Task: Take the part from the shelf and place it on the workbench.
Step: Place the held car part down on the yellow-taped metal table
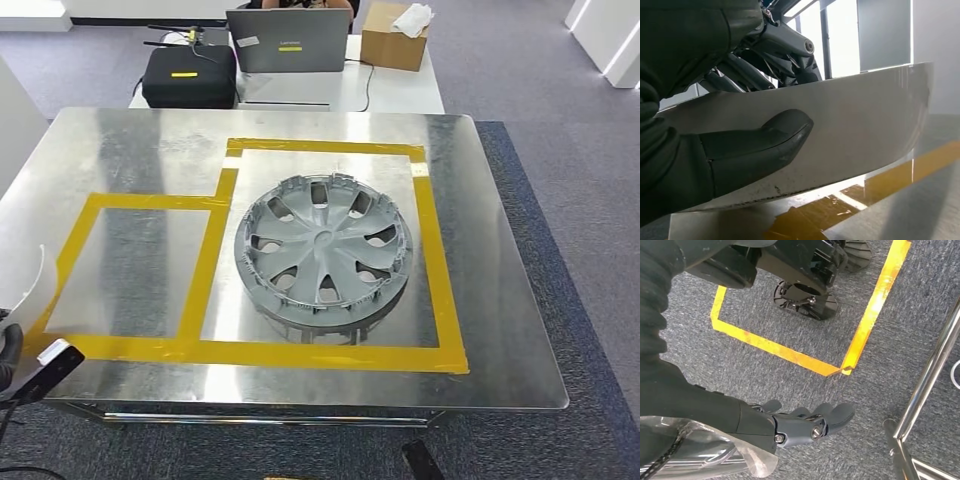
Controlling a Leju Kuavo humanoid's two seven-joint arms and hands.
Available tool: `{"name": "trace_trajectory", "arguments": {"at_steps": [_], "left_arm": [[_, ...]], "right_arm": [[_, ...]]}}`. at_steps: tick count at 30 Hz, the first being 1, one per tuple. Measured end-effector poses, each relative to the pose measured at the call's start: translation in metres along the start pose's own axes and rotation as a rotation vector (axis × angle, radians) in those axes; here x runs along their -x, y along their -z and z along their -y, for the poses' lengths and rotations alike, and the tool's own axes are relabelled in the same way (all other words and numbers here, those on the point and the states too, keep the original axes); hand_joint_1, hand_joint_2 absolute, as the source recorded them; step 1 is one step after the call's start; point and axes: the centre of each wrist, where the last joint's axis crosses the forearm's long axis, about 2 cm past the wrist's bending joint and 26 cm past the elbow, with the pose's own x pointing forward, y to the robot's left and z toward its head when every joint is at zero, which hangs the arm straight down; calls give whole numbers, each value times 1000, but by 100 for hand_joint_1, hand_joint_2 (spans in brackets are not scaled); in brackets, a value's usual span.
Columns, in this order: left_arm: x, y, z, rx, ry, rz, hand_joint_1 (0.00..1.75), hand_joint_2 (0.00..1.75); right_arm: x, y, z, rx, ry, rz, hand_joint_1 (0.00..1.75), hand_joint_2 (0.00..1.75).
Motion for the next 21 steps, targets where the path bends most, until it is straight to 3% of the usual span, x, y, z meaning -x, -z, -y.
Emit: {"name": "trace_trajectory", "arguments": {"at_steps": [6,10,21], "left_arm": [[-7,4,7,32,8,39,175,175],[-25,13,20,69,27,76,175,175],[-120,45,68,166,50,250,175,175]], "right_arm": [[-1,0,0,-4,-4,2,0,175],[-5,2,0,-10,-7,3,0,175],[-18,7,1,-28,-28,3,0,175]]}}
